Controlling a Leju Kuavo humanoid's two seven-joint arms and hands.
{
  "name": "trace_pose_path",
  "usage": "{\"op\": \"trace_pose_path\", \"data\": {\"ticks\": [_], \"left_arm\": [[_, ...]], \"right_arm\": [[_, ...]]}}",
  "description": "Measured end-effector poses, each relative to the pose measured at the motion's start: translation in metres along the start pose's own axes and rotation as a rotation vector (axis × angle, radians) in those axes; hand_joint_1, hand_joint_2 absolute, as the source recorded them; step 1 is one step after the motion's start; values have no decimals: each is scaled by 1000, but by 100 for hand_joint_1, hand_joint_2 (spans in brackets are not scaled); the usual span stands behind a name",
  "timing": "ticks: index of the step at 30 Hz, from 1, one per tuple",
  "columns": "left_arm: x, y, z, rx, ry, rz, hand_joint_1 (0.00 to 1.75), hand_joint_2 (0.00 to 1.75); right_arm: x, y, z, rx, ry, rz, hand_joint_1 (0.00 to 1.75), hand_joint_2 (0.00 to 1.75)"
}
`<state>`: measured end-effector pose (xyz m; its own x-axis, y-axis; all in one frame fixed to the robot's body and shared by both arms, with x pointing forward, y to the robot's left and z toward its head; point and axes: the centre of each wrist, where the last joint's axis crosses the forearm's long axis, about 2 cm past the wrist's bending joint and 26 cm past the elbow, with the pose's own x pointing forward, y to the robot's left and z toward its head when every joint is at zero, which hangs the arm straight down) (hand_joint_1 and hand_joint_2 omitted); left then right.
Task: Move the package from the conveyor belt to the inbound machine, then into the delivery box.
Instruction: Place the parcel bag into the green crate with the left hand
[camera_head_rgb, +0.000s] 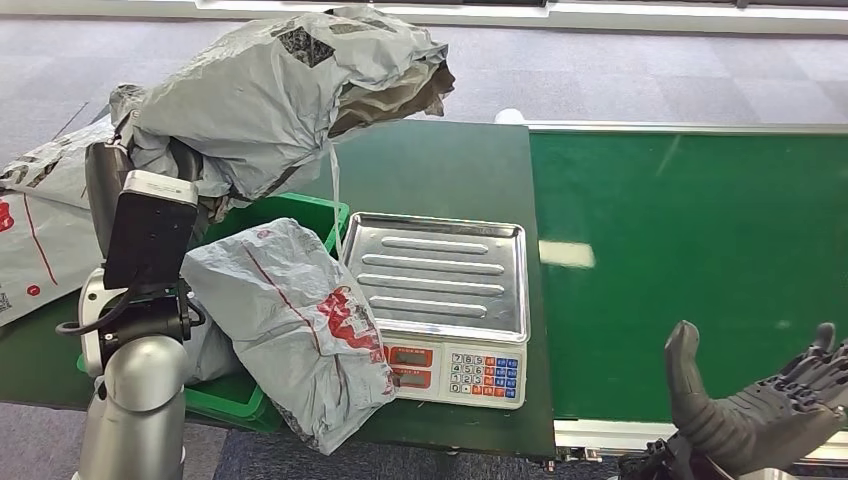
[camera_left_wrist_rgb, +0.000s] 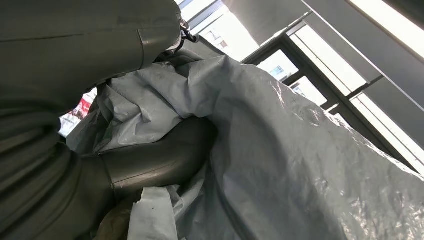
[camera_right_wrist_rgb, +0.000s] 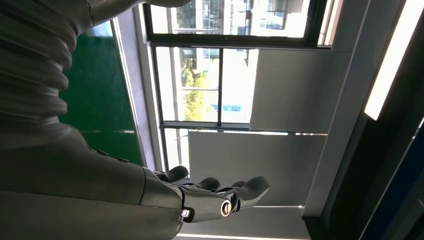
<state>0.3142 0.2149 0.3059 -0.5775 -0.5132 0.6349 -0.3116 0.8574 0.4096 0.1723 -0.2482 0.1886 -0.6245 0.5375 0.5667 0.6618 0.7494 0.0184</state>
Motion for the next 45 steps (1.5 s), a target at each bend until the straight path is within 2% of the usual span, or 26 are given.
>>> {"op": "trace_pose_path", "data": {"ticks": [4, 8, 13, 16, 20, 26, 29, 33, 34, 35, 36, 37, 38, 39, 40, 45], "left_arm": [[-6, 14, 4, 50, 5, -32, 175, 175], [-33, 53, 20, 152, 59, -111, 175, 175], [-83, 115, 65, 234, 193, -204, 175, 175], [-102, 149, 99, 257, 253, -257, 175, 175], [-112, 176, 125, 282, 307, -325, 175, 175], [-115, 189, 136, 296, 329, -365, 175, 175], [-114, 191, 154, 200, 362, -299, 175, 175], [-103, 193, 216, -186, 381, -31, 171, 175], [-99, 193, 228, -249, 385, 28, 155, 175], [-96, 195, 237, -288, 394, 69, 131, 175], [-93, 196, 243, -312, 407, 93, 99, 175], [-92, 197, 247, -326, 425, 103, 59, 175], [-91, 197, 250, -332, 443, 105, 32, 175], [-90, 197, 252, -335, 457, 102, 12, 175], [-90, 197, 253, -337, 462, 103, 0, 175], [-93, 175, 245, -272, 418, 104, 0, 175]], "right_arm": [[0, -1, 1, -2, 7, 1, 0, 175], [-2, -9, 6, -1, 31, 21, 0, 175], [0, -22, 17, 17, 64, 57, 0, 175], [2, -26, 21, 24, 77, 66, 0, 175], [3, -28, 22, 26, 83, 70, 0, 175], [3, -29, 23, 26, 84, 74, 0, 175], [2, -31, 23, 25, 86, 80, 0, 175], [1, -43, 27, 14, 114, 107, 0, 175], [1, -45, 28, 12, 119, 114, 0, 175], [1, -47, 28, 12, 122, 119, 0, 175], [1, -49, 29, 12, 124, 124, 0, 175], [1, -50, 29, 13, 125, 128, 0, 175], [2, -52, 29, 13, 126, 132, 0, 175], [2, -53, 29, 14, 125, 137, 0, 175], [2, -54, 30, 16, 123, 143, 0, 175], [2, -59, 30, 22, 120, 164, 0, 175]]}}
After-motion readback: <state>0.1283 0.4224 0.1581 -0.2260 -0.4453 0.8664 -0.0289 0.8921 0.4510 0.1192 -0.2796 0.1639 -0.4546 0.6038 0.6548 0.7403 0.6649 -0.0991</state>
